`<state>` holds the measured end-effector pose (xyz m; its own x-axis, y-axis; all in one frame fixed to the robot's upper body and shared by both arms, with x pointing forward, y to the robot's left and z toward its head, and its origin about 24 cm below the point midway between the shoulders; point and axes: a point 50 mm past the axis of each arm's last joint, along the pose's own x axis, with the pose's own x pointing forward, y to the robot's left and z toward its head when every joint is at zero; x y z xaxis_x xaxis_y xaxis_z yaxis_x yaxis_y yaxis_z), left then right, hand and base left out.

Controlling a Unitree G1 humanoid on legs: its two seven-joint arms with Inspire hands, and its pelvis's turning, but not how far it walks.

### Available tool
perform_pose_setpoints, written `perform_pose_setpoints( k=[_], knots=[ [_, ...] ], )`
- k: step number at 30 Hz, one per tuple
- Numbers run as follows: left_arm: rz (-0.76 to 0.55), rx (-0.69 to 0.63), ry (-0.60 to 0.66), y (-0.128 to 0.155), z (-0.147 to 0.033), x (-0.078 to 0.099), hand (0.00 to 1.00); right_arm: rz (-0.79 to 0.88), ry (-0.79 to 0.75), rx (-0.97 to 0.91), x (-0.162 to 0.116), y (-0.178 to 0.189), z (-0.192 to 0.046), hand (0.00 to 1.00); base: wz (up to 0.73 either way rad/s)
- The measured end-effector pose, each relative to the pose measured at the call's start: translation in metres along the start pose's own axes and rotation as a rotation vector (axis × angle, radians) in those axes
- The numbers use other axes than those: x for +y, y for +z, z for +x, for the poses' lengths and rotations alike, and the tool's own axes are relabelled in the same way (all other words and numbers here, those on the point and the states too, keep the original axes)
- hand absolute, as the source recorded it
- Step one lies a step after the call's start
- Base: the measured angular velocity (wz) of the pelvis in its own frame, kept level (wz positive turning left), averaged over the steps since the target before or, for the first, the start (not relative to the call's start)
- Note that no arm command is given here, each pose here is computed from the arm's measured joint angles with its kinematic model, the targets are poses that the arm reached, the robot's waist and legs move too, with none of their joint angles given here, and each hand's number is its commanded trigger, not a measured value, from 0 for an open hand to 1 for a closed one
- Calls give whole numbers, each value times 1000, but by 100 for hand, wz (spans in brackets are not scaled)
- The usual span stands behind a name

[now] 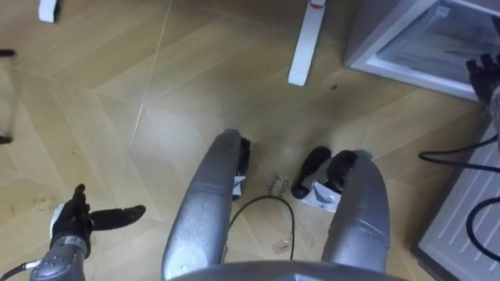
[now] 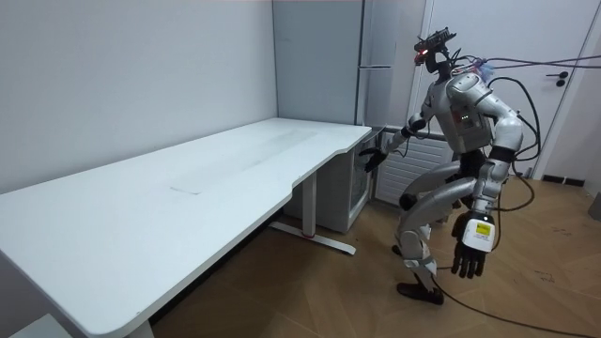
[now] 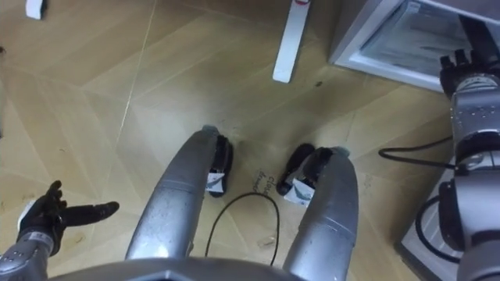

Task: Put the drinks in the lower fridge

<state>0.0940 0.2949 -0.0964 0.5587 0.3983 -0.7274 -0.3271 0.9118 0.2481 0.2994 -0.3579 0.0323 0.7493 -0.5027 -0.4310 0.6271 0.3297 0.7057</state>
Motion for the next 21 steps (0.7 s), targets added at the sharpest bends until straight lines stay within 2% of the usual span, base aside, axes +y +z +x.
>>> perform_pose_setpoints(
  k=[6, 12, 21],
  knots=[
    [-6, 3, 3, -2, -2, 2, 0, 1, 0, -7, 0, 1, 0, 0, 1],
    [-32, 42, 14, -17, -11, 8, 0, 7, -18, -21, 0, 4, 0, 0, 1],
    [-39, 46, 23, -18, -11, 10, 0, 10, -36, -24, -1, 6, 0, 0, 11]
  ],
)
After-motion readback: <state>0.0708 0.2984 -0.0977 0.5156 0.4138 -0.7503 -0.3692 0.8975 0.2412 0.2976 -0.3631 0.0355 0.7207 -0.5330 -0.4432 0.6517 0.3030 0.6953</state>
